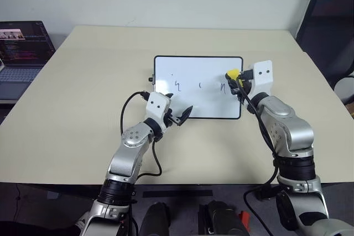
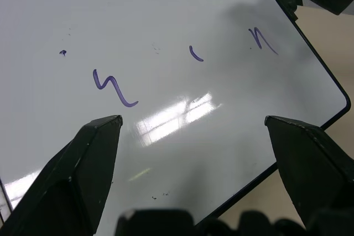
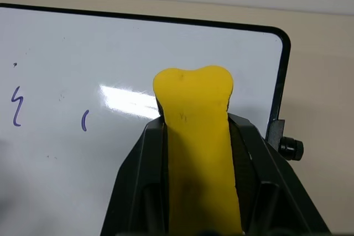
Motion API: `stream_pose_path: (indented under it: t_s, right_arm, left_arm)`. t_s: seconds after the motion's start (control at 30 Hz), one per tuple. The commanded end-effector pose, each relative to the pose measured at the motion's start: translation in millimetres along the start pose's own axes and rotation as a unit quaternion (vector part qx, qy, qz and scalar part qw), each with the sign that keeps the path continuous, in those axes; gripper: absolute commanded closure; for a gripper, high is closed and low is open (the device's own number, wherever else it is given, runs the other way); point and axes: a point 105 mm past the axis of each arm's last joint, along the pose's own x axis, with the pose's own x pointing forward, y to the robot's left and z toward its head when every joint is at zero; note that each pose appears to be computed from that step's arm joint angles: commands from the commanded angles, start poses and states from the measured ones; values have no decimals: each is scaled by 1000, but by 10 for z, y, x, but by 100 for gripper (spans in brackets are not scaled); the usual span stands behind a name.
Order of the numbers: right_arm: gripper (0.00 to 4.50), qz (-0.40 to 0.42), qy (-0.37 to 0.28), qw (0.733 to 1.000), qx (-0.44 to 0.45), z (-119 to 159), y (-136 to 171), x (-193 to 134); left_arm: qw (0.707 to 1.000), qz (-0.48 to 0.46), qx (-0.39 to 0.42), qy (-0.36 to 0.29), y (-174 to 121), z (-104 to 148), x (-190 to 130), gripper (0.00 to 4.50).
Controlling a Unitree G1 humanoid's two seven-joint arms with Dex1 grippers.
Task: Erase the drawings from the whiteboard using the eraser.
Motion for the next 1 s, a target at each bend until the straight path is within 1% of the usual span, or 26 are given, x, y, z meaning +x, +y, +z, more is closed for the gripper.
stream_pose_path:
  t_s: [0.03, 0.33, 0.47, 0.77, 0.9, 1.0]
  right_arm:
    - [342, 4, -26, 1000, -12, 176, 41, 40]
    - [342, 14, -6, 999, -30, 154, 133, 256]
    - [342, 17, 5, 999, -36, 93, 175, 298]
    - [342, 0, 43, 998, -52, -94, 109, 287]
    - [342, 2, 69, 996, -62, -256, 136, 217]
    - [342, 0, 78, 995, -68, -321, 142, 168]
  left_arm:
    - [999, -1, 12, -30, 20, 183, -17, 0]
    - [999, -2, 12, -31, 31, 194, -6, 0]
    - [999, -1, 14, -35, 31, 218, 0, 0]
    - [999, 7, 18, -37, 58, 245, -20, 0]
    - [999, 6, 18, -40, 46, 275, -13, 0]
    - [999, 7, 17, -40, 44, 278, -12, 0]
